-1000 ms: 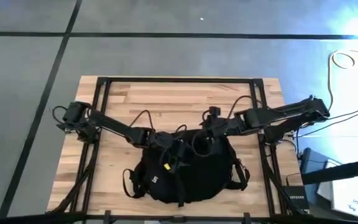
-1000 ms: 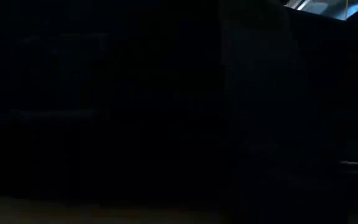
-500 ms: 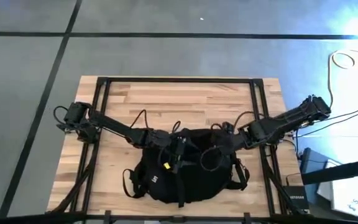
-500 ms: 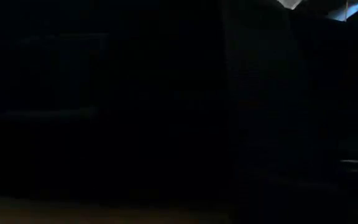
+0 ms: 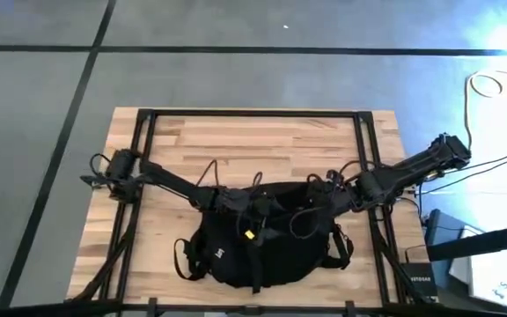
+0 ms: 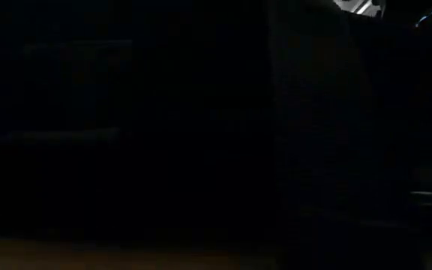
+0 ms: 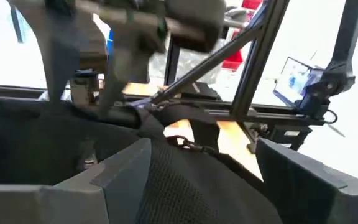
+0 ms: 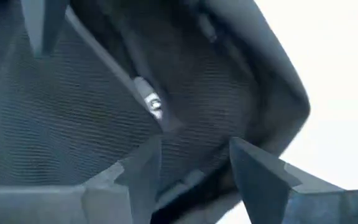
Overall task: Unpack backpack
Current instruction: Close the black backpack
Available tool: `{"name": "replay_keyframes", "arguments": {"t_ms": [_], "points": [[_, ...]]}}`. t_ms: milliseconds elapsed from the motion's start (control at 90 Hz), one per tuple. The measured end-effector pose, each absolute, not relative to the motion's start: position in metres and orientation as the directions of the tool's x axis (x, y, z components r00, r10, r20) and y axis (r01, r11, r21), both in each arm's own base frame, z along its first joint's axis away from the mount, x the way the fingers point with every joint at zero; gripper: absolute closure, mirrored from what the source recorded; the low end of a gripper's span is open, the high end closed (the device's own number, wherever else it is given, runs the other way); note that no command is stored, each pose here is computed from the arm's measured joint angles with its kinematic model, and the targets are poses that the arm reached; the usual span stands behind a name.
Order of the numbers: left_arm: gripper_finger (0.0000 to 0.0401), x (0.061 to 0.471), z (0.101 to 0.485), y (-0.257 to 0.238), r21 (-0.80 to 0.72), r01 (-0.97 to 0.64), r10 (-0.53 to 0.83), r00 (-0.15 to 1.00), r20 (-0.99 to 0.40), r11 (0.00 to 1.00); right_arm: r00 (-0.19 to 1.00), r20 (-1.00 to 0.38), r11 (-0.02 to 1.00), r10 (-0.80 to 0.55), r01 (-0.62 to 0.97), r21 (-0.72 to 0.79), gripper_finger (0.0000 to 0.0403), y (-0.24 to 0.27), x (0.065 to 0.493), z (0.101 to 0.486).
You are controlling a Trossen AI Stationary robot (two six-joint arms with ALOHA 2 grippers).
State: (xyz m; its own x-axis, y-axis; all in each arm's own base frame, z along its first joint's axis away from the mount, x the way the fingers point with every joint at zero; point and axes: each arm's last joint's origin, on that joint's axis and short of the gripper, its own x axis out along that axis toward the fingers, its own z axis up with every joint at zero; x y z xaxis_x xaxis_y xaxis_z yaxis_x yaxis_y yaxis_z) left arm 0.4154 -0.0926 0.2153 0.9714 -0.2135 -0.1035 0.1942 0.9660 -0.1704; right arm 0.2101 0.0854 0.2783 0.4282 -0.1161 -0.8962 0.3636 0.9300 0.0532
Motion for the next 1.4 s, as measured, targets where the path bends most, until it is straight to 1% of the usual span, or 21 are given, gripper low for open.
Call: {"name": "replay_keyframes", "arguments": {"t_ms": [200,311,389,422,467,533,633,700,778,844,900,1000,1156,1289,1400], "points": [[0.0125,0.433,0.2,-0.098,-0.099,0.188,-0.201,0.969,-0.141,0.977,0.452,-0.875,0.918,-0.172,0.397,0.024,0.0228,0.088,0.201,0.28],[0.0125,0.436,0.198,-0.097,-0.069,0.143,-0.153,0.972,-0.18,0.987,0.435,-0.881,0.907,-0.189,0.42,0.013,0.0226,0.088,0.199,0.266],[0.0125,0.436,0.198,-0.096,-0.043,0.123,-0.129,0.974,-0.188,0.992,0.393,-0.896,0.888,-0.208,0.46,-0.004,0.0222,0.085,0.194,0.251],[0.0125,0.436,0.198,-0.096,-0.036,0.121,-0.126,0.974,-0.19,0.992,0.396,-0.895,0.882,-0.206,0.47,0.005,0.022,0.085,0.192,0.245],[0.0125,0.436,0.197,-0.096,-0.032,0.121,-0.125,0.973,-0.192,0.992,0.424,-0.885,0.878,-0.193,0.478,0.037,0.0215,0.084,0.192,0.24],[0.0125,0.436,0.197,-0.096,-0.028,0.123,-0.126,0.973,-0.196,0.992,0.501,-0.851,0.877,-0.157,0.468,0.113,0.0206,0.085,0.194,0.234],[0.0125,0.434,0.195,-0.096,-0.002,0.127,-0.124,0.963,-0.24,0.992,0.594,-0.797,0.877,-0.104,0.433,0.208,0.019,0.087,0.197,0.231],[0.0125,0.432,0.196,-0.095,-0.012,0.122,-0.121,0.954,-0.276,0.992,0.617,-0.784,0.873,-0.067,0.417,0.253,0.0179,0.088,0.197,0.228],[0.0125,0.428,0.204,-0.094,-0.022,0.104,-0.106,0.951,-0.292,0.994,0.605,-0.794,0.869,-0.055,0.421,0.26,0.017,0.087,0.195,0.219],[0.0125,0.424,0.212,-0.092,0.002,0.097,-0.091,0.948,-0.306,0.995,0.608,-0.792,0.865,-0.05,0.423,0.27,0.0167,0.088,0.196,0.208],[0.0125,0.42,0.214,-0.093,0.024,0.093,-0.08,0.937,-0.34,0.995,0.633,-0.773,0.862,-0.037,0.412,0.296,0.0167,0.089,0.199,0.2],[0.0125,0.409,0.216,-0.096,0.052,0.099,-0.066,0.898,-0.435,0.994,0.701,-0.713,0.863,-0.006,0.364,0.35,0.0172,0.093,0.207,0.191],[0.0125,0.389,0.216,-0.108,0.083,0.109,-0.04,0.813,-0.58,0.991,0.775,-0.631,0.878,0.03,0.282,0.388,0.0181,0.102,0.223,0.19],[0.0125,0.368,0.231,-0.124,0.083,0.13,-0.048,0.774,-0.631,0.988,0.811,-0.582,0.889,0.049,0.231,0.396,0.0182,0.107,0.234,0.188],[0.0125,0.343,0.243,-0.139,0.132,0.111,0.007,0.739,-0.674,0.985,0.822,-0.568,0.894,0.037,0.227,0.387,0.0182,0.109,0.24,0.182]]}}
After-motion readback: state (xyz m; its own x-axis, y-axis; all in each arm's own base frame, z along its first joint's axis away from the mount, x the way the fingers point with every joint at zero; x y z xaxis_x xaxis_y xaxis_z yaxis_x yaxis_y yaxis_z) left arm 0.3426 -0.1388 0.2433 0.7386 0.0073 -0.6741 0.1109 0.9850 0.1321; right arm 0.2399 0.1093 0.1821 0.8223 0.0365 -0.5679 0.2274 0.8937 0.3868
